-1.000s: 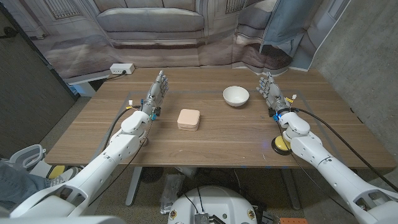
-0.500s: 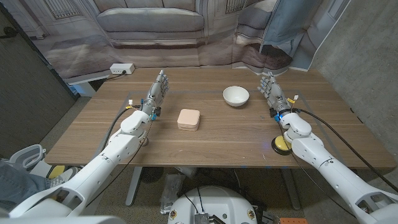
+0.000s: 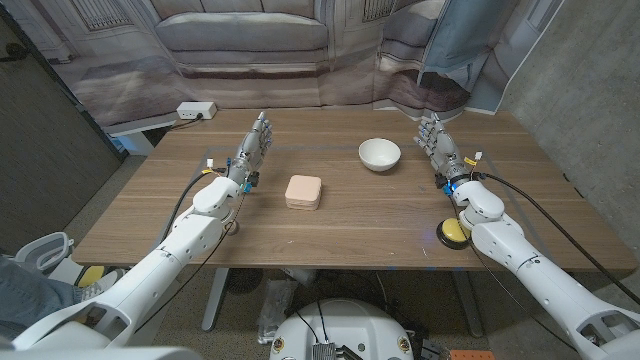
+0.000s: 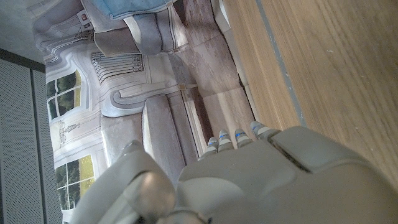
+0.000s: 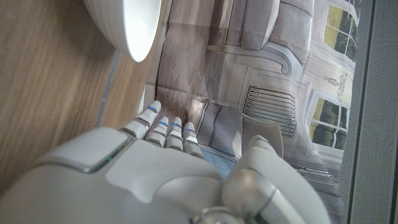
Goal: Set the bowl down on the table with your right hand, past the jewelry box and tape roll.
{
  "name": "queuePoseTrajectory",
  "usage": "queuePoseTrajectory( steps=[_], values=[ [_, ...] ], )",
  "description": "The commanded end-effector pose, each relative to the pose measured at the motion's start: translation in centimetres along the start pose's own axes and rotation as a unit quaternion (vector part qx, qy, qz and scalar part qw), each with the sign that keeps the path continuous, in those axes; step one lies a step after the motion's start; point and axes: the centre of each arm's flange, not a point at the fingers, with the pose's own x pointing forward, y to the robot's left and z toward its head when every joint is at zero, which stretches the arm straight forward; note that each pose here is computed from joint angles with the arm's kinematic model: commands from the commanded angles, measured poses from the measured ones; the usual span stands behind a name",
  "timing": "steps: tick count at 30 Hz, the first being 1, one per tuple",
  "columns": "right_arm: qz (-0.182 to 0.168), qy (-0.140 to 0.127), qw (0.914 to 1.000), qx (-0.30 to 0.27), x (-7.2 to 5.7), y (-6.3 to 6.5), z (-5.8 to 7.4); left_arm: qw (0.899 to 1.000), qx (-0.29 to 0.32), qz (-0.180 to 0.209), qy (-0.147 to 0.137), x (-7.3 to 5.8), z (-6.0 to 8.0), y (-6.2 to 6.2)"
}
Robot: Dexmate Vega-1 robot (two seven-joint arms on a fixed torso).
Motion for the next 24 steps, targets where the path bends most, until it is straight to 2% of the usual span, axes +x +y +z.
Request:
queuePoseTrajectory(
  steps=[1,24],
  values=[
    [0.010,-0.013,0.9998,-0.013,-0.2,0.4,0.7,1.000,-0.001,-0.007,0.002,0.4,0.0,0.0],
    [0.023,-0.035,0.9983,-0.040,-0.3,2.1,1.8,1.000,0.002,-0.012,0.006,0.9,0.5,1.1]
  ],
)
